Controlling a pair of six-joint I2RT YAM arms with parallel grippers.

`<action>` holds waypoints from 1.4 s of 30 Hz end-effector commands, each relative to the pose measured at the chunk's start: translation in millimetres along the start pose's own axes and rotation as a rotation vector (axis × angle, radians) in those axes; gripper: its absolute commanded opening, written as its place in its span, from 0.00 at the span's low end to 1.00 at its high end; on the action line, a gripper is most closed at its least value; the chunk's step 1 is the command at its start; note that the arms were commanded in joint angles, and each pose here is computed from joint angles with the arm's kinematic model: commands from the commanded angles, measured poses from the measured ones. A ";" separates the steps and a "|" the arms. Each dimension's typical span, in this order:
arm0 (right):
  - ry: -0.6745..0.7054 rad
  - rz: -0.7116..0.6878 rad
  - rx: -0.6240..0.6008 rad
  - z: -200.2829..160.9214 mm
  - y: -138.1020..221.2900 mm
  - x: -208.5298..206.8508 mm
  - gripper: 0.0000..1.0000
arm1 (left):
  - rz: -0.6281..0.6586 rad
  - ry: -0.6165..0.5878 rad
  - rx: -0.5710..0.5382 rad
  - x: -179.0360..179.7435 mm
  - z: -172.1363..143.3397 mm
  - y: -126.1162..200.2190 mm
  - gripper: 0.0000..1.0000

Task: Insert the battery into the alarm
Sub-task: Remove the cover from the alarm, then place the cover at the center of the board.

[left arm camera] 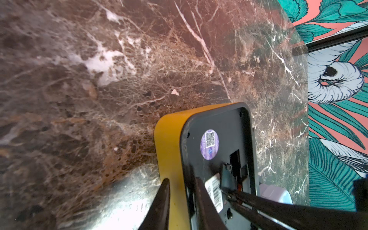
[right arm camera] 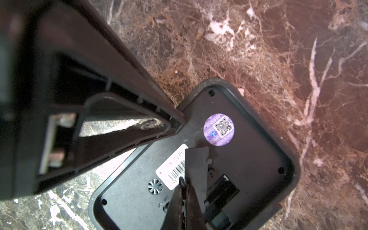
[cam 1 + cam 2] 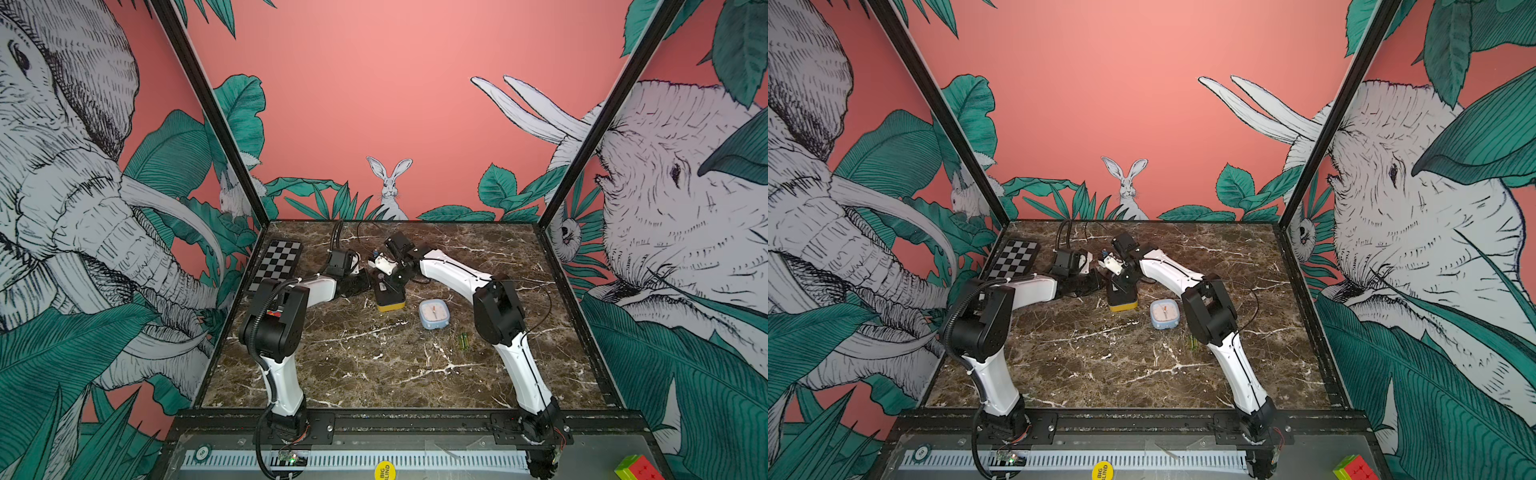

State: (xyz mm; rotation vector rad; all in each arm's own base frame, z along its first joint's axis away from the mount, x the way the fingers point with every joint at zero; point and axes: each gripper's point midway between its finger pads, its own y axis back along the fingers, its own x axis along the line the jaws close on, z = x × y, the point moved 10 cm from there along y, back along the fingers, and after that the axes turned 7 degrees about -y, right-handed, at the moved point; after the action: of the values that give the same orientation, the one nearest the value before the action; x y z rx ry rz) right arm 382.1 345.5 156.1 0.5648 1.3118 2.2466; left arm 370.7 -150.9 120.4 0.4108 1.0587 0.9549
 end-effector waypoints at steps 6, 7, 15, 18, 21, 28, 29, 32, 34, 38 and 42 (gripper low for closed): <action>-0.058 0.000 -0.052 5.7 23.4 2.6 0.00 | 0.073 0.012 0.045 7.7 -17.9 5.9 0.24; -0.070 0.000 -0.058 6.1 27.0 2.3 0.00 | 0.070 0.009 0.042 7.2 -17.6 6.2 0.24; -0.204 0.009 -0.138 7.0 57.0 -13.0 0.00 | 0.048 -0.001 0.022 4.1 -14.3 7.5 0.24; -0.270 0.021 -0.153 2.2 64.1 -24.6 0.00 | 0.042 -0.004 0.017 3.2 -13.5 8.2 0.24; -0.329 0.022 -0.178 -3.1 71.7 -37.2 0.00 | 0.034 -0.007 0.012 2.0 -12.2 8.6 0.24; -0.544 -0.079 -0.074 -38.1 66.9 -90.4 0.00 | 0.014 -0.031 0.000 -3.2 -9.5 10.2 0.25; -0.574 -0.105 -0.043 -46.0 63.0 -98.2 0.00 | 0.012 -0.036 0.001 -4.4 -9.1 10.5 0.25; -0.625 -0.156 0.025 -63.3 55.1 -115.7 0.00 | 0.005 -0.047 0.003 -7.0 -8.0 10.0 0.26; -0.649 -0.175 0.054 -70.8 50.4 -123.6 0.00 | 0.003 -0.053 0.007 -7.9 -8.1 9.3 0.26; -0.672 -0.230 0.141 -84.6 37.6 -136.2 0.00 | 0.003 -0.066 0.012 -10.3 -6.7 9.2 0.26; -0.697 -0.246 0.189 -95.4 24.5 -144.3 0.00 | 0.007 -0.079 0.015 -12.3 -6.1 10.4 0.27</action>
State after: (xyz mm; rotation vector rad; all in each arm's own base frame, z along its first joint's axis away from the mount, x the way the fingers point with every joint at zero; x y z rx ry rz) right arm 439.1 190.6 124.3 1.0643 1.0989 1.5920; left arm 364.5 -154.4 121.8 0.4285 1.0102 0.9374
